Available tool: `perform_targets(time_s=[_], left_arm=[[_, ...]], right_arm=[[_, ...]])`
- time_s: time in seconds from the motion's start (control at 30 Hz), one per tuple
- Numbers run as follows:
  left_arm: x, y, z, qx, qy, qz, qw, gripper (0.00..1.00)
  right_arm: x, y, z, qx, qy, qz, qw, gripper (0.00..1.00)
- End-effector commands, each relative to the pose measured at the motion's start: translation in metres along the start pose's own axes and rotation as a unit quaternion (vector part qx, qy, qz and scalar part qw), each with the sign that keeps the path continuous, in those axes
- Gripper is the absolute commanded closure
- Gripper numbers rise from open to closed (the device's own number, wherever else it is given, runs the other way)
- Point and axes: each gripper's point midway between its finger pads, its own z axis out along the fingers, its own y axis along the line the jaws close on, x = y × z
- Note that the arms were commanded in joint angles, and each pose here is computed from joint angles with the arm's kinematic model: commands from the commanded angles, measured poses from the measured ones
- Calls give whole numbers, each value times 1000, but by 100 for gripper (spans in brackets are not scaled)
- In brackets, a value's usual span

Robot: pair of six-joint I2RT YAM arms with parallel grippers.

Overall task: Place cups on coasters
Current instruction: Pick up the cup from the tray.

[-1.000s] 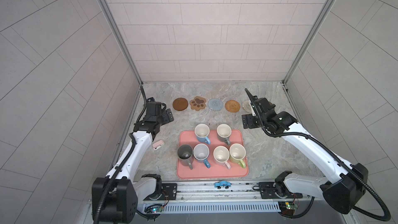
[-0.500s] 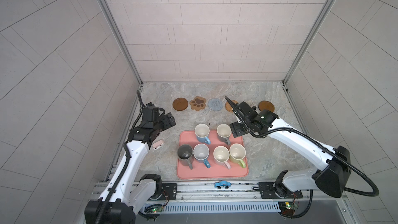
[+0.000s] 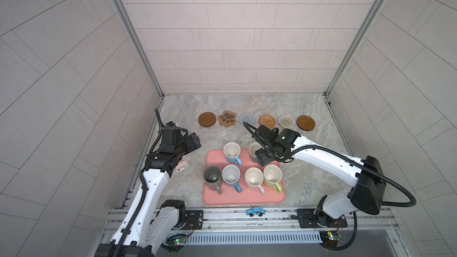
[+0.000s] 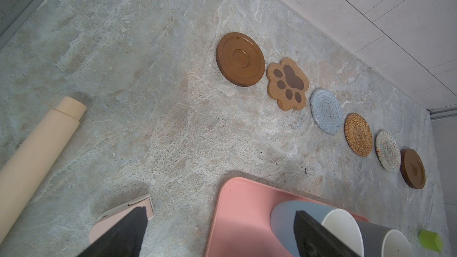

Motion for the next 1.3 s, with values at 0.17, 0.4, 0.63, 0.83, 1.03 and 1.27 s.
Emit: perform_targets(time_s=[0.17, 0.4, 0.63, 0.83, 1.03, 1.27], left_arm=[[1, 0, 2, 5, -3, -14, 1000, 0], [-3, -4, 2, 9, -9, -20, 1000, 0], [-8, -2, 3, 0, -15, -26, 1000, 0], [-7, 2, 4, -8, -18, -28, 999, 0], [-10, 0, 8, -4, -21, -40, 999, 0], [-13, 0, 6, -7, -27, -34, 999, 0]], right_arm=[[17, 3, 25, 30, 44, 13, 998, 30], [7, -12, 30, 89, 54, -8, 994, 38], [-2, -13, 40, 98, 67, -27, 993, 50], [2, -23, 42, 96, 75, -26, 992, 58], [4, -25, 48, 77, 75, -25, 994, 62], [0, -22, 55, 64, 73, -45, 994, 68]])
